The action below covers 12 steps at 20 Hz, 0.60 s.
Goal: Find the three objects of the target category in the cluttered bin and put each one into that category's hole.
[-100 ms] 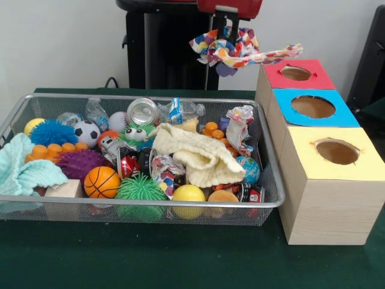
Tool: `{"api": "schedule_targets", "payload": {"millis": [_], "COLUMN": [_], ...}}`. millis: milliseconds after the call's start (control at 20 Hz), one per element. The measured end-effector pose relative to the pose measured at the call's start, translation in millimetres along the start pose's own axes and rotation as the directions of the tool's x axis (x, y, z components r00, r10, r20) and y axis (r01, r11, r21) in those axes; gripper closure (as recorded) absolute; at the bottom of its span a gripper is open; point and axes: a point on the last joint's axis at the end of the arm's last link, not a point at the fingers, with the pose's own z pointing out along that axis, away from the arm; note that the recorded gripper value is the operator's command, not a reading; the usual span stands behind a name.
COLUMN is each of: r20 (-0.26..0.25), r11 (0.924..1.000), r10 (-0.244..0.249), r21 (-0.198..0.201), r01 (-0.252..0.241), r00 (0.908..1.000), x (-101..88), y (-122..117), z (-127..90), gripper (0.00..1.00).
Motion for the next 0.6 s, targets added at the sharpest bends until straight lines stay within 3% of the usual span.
{"api": "schedule_targets", "payload": {"millis": [600], "r20": [0.006], "r11": [0.9987], "r10": [-0.042], "r21": [-0.028], "r01": [0.042], "r00": [0.9991], "x": [20.2], "y": [54], "z": [-4], "gripper": [1.00]}}
